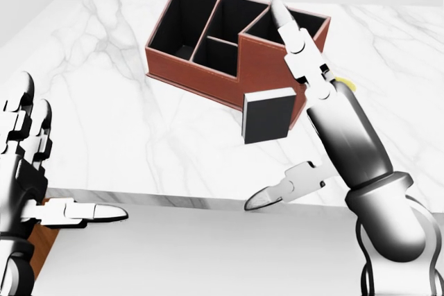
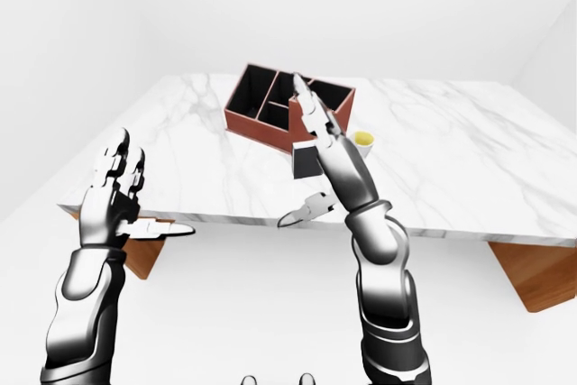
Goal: Pick up the book and place it in the right compartment of the caddy.
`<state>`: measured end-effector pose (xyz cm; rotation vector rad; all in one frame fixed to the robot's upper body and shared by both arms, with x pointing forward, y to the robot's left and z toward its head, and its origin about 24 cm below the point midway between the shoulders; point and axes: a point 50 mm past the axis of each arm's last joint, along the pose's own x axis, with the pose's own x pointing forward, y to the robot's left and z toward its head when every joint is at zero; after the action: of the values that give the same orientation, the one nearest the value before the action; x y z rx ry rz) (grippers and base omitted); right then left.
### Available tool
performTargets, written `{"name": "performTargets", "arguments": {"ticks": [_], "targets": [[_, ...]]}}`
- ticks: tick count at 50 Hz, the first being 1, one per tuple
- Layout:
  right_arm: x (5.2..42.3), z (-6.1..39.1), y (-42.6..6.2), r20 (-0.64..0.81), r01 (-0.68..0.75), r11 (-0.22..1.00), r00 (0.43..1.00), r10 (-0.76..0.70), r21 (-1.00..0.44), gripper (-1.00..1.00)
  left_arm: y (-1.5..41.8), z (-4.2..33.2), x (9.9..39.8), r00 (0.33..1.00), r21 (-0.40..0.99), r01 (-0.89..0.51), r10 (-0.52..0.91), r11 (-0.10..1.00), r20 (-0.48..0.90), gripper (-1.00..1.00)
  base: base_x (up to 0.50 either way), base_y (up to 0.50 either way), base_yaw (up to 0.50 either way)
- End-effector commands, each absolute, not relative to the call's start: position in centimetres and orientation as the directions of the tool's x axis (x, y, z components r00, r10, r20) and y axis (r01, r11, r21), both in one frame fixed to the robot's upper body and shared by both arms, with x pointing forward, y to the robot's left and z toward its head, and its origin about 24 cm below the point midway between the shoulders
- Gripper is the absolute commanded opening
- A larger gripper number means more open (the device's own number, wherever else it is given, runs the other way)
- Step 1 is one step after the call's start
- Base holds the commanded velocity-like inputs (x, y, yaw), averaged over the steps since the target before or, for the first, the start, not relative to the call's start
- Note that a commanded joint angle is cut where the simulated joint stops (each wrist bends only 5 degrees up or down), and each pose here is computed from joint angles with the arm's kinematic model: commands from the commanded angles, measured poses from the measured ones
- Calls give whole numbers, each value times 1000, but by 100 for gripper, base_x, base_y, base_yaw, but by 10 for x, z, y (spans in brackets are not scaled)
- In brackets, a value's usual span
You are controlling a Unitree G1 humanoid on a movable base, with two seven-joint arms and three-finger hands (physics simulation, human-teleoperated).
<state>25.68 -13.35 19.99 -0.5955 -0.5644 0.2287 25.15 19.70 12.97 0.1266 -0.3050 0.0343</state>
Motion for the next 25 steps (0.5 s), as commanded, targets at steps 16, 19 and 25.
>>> {"name": "performTargets", "arguments": {"ticks": [16,19,25], "targets": [[256,215,-133,452,6,757,805,384,-653,100,201,140,248,938,117,-70,25,991,346,100,26,3,0],[255,215,-133,451,8,756,806,383,-655,100,202,140,248,938,115,-74,30,991,346,100,26,3,0],[258,216,-135,458,34,754,812,362,-656,100,203,136,248,944,115,-75,34,991,328,100,25,5,0]]}}
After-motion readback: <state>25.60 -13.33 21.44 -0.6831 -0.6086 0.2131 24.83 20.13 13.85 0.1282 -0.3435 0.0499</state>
